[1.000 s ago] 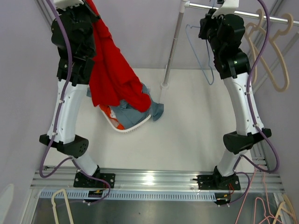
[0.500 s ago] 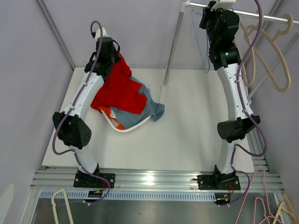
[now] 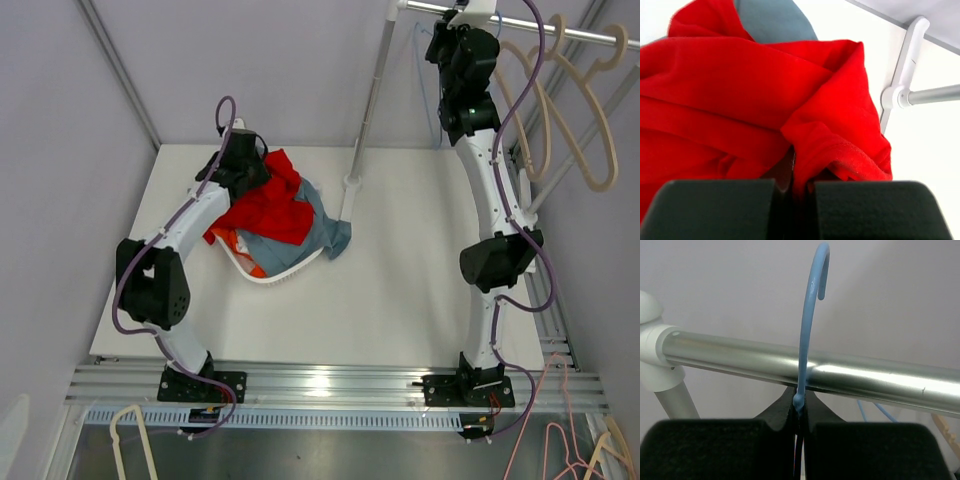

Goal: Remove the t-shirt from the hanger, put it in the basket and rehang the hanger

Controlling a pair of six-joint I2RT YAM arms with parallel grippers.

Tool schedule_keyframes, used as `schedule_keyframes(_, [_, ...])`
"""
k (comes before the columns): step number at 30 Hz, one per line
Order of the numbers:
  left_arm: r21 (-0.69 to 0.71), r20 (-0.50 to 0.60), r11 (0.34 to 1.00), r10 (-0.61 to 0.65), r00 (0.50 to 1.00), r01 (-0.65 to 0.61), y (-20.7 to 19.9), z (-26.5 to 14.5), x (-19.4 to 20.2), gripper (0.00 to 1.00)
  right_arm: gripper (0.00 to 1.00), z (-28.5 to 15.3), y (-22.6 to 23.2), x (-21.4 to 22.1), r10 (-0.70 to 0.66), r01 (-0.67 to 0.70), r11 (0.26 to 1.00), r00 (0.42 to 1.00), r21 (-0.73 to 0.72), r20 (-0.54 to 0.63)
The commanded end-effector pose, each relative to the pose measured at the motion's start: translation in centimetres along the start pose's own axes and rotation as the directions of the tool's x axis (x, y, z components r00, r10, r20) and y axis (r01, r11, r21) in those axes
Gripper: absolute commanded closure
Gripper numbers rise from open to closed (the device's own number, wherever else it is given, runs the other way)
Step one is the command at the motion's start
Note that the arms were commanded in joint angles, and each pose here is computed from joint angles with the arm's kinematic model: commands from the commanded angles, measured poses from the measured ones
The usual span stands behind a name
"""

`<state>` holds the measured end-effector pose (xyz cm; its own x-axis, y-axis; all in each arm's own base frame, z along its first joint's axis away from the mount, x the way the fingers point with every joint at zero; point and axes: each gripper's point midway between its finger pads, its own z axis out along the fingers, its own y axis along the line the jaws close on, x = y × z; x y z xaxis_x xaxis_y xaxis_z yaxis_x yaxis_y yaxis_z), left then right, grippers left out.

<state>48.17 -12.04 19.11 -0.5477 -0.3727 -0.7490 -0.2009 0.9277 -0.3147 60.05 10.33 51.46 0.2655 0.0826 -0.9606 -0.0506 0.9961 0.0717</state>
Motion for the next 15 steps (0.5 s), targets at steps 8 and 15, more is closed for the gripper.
schedule_keyframes(8, [0.012,-0.039,1.000,-0.013,0.999,0.013,0.7,0.9,1.5,0.98,1.00,-0.1,-0.6,2.5,0.032,-0.031,0.999,0.999,0.022,-0.028])
schedule_keyframes(15, [0.036,-0.073,0.999,-0.022,0.997,0.025,0.3,1.4,2.5,0.61,0.95,-2.3,-0.9,4.1,0.013,-0.010,0.999,0.995,0.034,-0.095])
